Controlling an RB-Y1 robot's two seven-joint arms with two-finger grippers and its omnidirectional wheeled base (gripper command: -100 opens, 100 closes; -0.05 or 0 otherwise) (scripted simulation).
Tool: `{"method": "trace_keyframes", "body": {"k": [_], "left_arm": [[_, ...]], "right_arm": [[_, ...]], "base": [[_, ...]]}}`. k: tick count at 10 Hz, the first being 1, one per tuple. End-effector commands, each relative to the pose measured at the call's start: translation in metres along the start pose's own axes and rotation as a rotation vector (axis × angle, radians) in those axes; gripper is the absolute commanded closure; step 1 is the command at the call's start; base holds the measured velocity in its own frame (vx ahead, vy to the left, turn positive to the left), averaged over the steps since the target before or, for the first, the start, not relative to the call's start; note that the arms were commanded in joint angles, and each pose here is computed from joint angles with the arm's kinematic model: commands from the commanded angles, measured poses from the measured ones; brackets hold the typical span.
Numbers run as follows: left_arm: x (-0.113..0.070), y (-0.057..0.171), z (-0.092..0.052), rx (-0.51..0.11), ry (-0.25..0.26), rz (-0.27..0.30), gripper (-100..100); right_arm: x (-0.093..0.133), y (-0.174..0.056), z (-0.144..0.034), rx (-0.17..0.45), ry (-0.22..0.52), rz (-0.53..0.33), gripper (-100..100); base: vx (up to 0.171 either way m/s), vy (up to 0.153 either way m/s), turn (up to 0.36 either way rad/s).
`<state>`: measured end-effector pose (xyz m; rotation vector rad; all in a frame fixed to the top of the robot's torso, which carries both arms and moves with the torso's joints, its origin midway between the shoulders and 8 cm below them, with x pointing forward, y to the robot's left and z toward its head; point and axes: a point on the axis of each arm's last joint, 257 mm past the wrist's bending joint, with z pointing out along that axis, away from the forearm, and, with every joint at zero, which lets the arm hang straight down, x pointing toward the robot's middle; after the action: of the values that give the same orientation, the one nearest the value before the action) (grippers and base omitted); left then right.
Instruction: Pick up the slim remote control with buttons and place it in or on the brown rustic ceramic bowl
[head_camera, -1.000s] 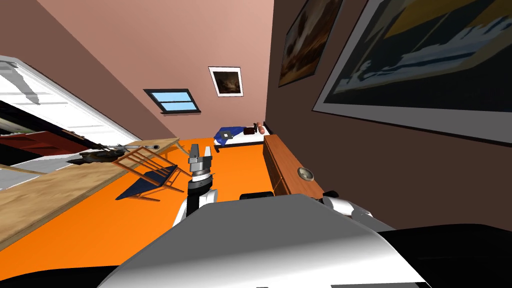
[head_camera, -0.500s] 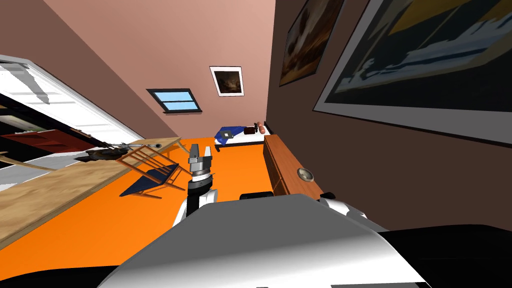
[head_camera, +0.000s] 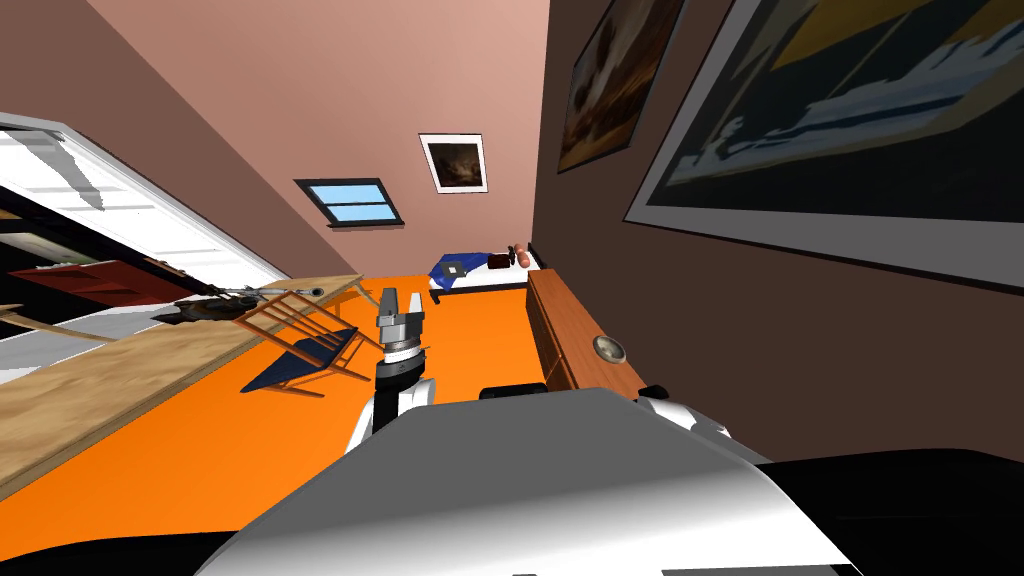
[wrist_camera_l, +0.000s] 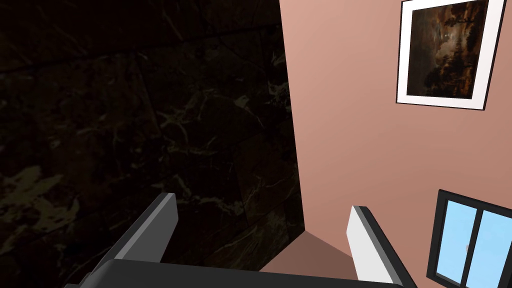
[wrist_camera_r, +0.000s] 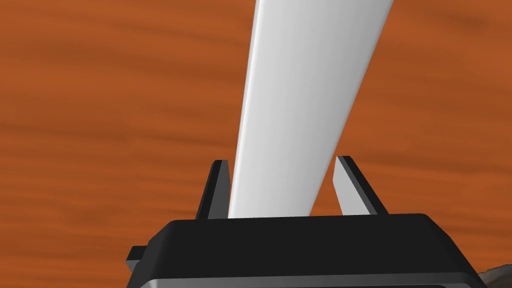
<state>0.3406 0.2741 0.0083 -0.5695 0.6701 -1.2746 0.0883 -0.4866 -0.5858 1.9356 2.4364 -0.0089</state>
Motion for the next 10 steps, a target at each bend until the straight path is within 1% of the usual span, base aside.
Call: {"method": "trace_keyframes", "body": {"k": [1, 2, 3, 4, 6, 7, 8, 9, 10], "left_arm": [[0.0, 0.0, 0.0, 0.0, 0.0, 0.0, 0], [0.0, 0.0, 0.0, 0.0, 0.0, 0.0, 0], [0.0, 0.0, 0.0, 0.0, 0.0, 0.0, 0], [0.0, 0.0, 0.0, 0.0, 0.0, 0.0, 0], [0.0, 0.0, 0.0, 0.0, 0.0, 0.0, 0], [0.0, 0.0, 0.0, 0.0, 0.0, 0.0, 0], [0.0, 0.0, 0.0, 0.0, 0.0, 0.0, 0], [0.0, 0.0, 0.0, 0.0, 0.0, 0.0, 0], [0.0, 0.0, 0.0, 0.0, 0.0, 0.0, 0]], "right_arm": [[0.0, 0.0, 0.0, 0.0, 0.0, 0.0, 100], [0.0, 0.0, 0.0, 0.0, 0.0, -0.001, 100], [0.0, 0.0, 0.0, 0.001, 0.0, -0.001, 0], [-0.009, -0.001, -0.009, 0.006, 0.002, -0.005, 100], [-0.017, -0.002, -0.018, 0.012, 0.004, -0.009, 100], [-0.015, -0.001, -0.014, 0.009, 0.002, -0.008, 100], [-0.015, -0.001, -0.015, 0.009, 0.003, -0.009, 0], [-0.044, -0.005, -0.027, 0.02, -0.038, -0.001, 100], [-0.057, -0.008, -0.033, 0.027, -0.055, 0.002, 100]], "base": [[0.0, 0.0, 0.0], [0.0, 0.0, 0.0], [0.0, 0.0, 0.0], [0.013, 0.037, -0.031], [0.018, 0.055, -0.033], [0.01, 0.026, -0.008], [0.002, 0.005, 0.0], [-0.005, 0.02, -0.019], [-0.007, 0.02, -0.028]]}}
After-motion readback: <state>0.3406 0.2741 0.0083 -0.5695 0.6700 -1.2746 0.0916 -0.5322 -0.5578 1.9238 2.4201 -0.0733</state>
